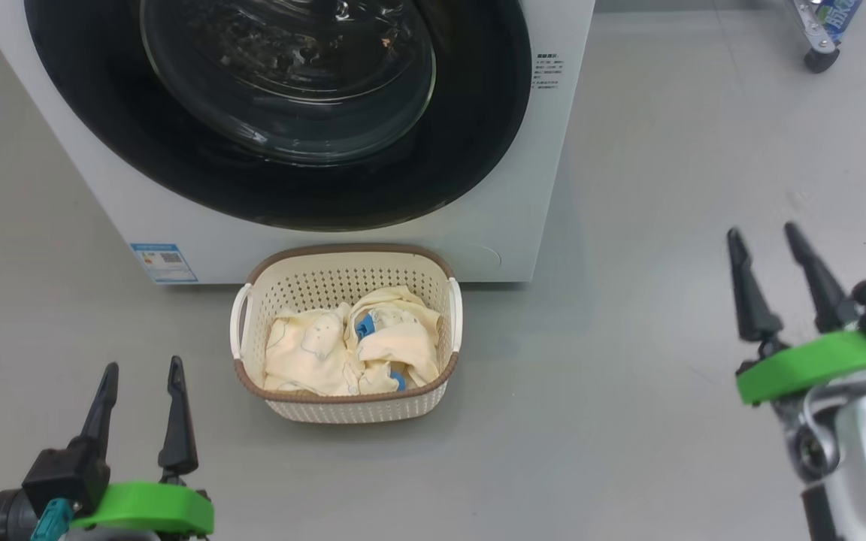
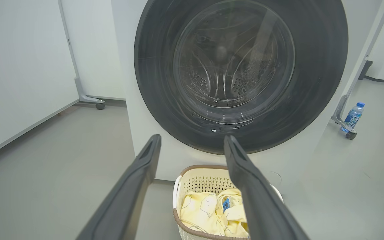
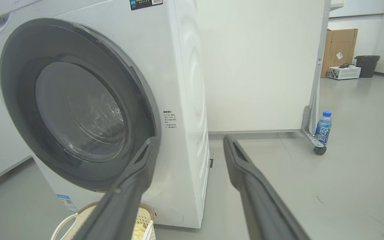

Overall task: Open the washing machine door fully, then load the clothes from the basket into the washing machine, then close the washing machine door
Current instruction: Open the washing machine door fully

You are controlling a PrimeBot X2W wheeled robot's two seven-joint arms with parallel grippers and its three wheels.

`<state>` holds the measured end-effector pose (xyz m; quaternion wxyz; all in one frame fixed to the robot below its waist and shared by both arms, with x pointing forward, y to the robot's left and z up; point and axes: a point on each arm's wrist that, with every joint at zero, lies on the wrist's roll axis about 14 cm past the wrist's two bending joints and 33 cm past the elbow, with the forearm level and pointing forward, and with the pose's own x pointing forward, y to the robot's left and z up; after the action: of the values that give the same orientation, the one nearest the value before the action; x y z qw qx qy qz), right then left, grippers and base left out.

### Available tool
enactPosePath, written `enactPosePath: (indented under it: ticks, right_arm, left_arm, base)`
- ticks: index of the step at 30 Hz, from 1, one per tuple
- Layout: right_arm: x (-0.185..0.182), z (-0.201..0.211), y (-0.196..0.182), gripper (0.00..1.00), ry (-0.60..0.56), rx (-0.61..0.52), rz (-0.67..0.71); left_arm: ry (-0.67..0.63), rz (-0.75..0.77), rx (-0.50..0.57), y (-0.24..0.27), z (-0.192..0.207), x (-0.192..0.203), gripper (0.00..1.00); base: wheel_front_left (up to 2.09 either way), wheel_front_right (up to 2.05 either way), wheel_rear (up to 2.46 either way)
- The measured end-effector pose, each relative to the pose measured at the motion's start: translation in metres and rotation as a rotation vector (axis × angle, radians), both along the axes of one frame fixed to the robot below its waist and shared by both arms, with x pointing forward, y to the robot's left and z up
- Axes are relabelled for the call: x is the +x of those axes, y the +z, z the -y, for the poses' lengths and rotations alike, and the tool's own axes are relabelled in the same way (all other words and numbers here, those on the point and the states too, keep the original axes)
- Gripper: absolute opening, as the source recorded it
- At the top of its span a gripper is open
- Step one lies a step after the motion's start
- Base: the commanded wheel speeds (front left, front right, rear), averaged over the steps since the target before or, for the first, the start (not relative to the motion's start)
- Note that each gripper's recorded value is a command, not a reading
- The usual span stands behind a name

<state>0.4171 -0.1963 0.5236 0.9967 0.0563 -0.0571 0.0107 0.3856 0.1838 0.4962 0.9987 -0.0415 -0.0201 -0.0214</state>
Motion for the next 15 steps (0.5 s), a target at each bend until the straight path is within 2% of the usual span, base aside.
enactPosePath:
  ticks: [8,12,14,15]
  right_arm:
    - [0.035,0.016,0.061,1.00,-0.038,0.148,0.174]
    - [0.055,0.029,0.092,1.00,-0.058,0.284,0.247]
    - [0.067,0.039,0.106,0.75,-0.076,0.384,0.287]
    - [0.072,0.045,0.112,0.53,-0.084,0.441,0.303]
  left_arm:
    - [0.003,-0.006,-0.005,-0.002,-0.001,0.001,1.00]
    - [0.000,-0.003,-0.006,-0.001,-0.001,0.004,1.00]
    - [-0.004,-0.004,-0.008,-0.002,0.000,0.007,1.00]
    - [-0.002,-0.003,-0.009,-0.002,0.000,0.009,1.00]
  base:
    - [0.00,0.00,0.00]
    - [0.00,0.00,0.00]
    - [0.00,0.00,0.00]
    - [0.00,0.00,0.00]
